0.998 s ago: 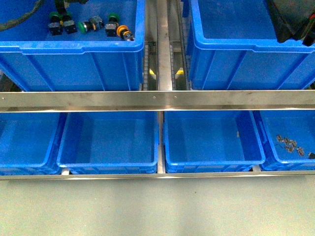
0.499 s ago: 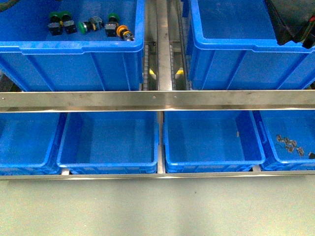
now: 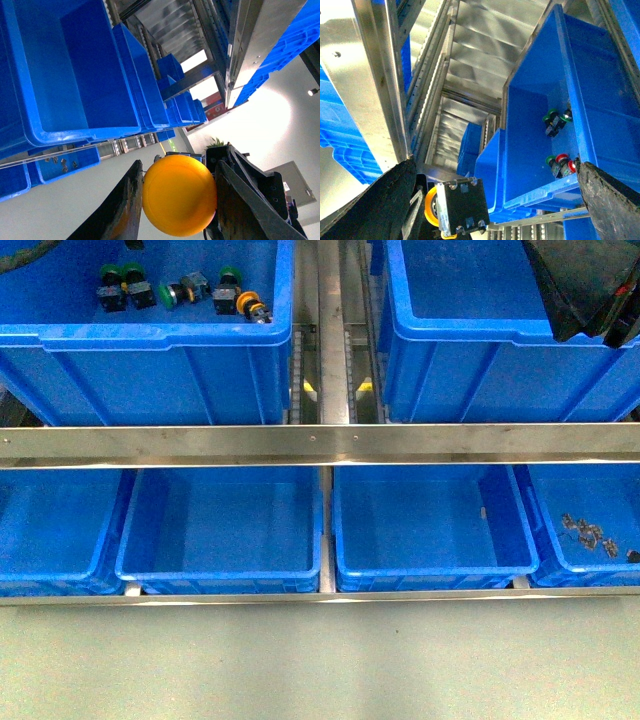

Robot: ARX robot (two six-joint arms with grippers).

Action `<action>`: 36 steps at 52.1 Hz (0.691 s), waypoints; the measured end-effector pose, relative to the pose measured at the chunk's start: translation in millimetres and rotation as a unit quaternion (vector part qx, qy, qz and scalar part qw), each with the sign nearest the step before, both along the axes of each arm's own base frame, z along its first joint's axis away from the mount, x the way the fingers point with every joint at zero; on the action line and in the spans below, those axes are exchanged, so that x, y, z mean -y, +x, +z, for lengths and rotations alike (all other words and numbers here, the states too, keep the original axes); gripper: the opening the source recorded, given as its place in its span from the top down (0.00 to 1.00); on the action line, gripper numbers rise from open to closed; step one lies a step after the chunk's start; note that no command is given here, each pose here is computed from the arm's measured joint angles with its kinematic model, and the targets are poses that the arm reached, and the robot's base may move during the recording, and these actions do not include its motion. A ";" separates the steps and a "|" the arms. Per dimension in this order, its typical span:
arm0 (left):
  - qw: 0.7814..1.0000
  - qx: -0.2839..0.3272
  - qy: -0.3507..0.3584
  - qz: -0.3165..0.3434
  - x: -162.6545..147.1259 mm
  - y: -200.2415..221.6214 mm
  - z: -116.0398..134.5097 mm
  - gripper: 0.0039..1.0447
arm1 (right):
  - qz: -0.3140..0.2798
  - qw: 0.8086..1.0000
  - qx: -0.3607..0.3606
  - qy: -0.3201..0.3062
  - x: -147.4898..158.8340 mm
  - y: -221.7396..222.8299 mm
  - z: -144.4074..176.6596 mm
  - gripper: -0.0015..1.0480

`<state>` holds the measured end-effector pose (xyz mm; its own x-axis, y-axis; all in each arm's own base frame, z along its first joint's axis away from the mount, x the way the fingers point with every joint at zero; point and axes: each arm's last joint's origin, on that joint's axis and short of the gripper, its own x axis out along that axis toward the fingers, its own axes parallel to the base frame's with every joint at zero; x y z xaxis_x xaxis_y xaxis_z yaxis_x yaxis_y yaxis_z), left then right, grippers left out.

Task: Pick red and yellow buttons and place in box

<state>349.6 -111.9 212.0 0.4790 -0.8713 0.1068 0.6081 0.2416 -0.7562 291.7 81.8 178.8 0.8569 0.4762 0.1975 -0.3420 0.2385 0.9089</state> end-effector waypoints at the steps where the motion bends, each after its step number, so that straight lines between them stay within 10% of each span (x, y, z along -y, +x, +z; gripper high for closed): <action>1: 1.000 0.000 0.000 0.000 0.1 0.0 -0.1 0.69 | 0.000 1.000 -0.001 0.000 -0.4 0.1 -0.4 0.07; 36: 1.000 -0.009 0.008 0.007 -5.1 1.4 -1.3 0.69 | 0.013 0.999 0.016 0.025 -27.1 22.8 8.7 0.07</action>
<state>350.9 -106.8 210.7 0.4928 -0.8661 0.0837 0.5907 0.2624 -0.7630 314.5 108.9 187.6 0.8368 0.4875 0.2491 -0.3770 0.1830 0.9080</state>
